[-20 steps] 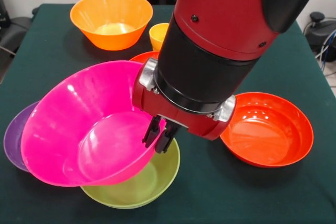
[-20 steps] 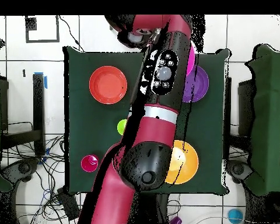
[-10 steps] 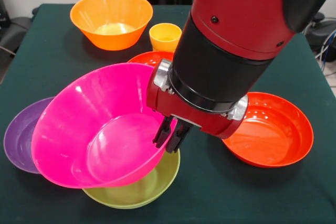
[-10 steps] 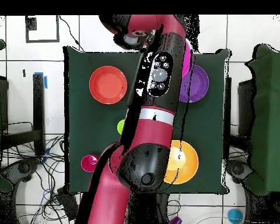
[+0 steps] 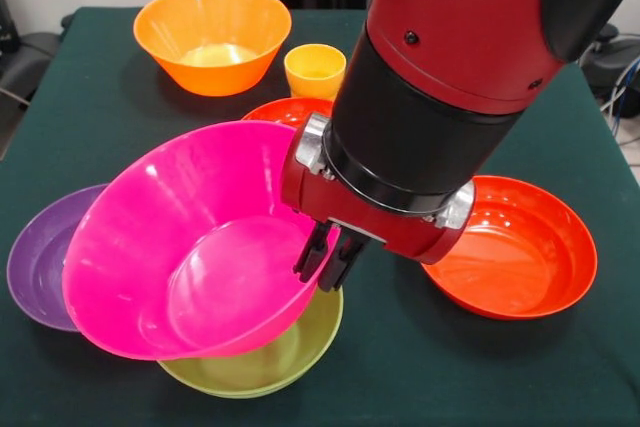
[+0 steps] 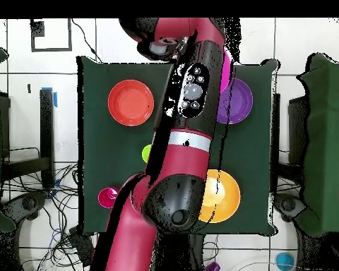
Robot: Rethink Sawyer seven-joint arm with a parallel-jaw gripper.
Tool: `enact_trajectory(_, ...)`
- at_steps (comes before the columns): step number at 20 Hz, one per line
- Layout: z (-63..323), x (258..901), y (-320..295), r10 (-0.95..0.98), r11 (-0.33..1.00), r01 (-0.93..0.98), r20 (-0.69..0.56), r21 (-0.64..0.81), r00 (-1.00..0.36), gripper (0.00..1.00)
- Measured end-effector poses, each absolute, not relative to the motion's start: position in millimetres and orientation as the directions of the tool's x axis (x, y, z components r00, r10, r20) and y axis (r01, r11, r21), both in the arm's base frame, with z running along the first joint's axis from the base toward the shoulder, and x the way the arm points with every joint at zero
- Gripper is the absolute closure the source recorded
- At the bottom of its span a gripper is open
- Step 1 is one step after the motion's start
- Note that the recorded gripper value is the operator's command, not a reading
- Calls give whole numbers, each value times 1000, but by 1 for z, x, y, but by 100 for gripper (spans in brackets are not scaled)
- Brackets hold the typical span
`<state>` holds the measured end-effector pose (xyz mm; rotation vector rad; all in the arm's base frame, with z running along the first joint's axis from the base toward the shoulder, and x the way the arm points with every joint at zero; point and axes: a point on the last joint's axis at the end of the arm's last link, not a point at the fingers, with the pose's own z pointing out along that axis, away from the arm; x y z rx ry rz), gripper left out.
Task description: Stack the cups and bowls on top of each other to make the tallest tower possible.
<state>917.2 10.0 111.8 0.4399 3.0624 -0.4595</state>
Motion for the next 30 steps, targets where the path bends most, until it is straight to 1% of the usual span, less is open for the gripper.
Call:
enact_trajectory(16,111,917,9,277,917,281,-54,-282,-959,100)
enact_trajectory(30,119,912,-5,319,921,326,-68,-216,-945,100)
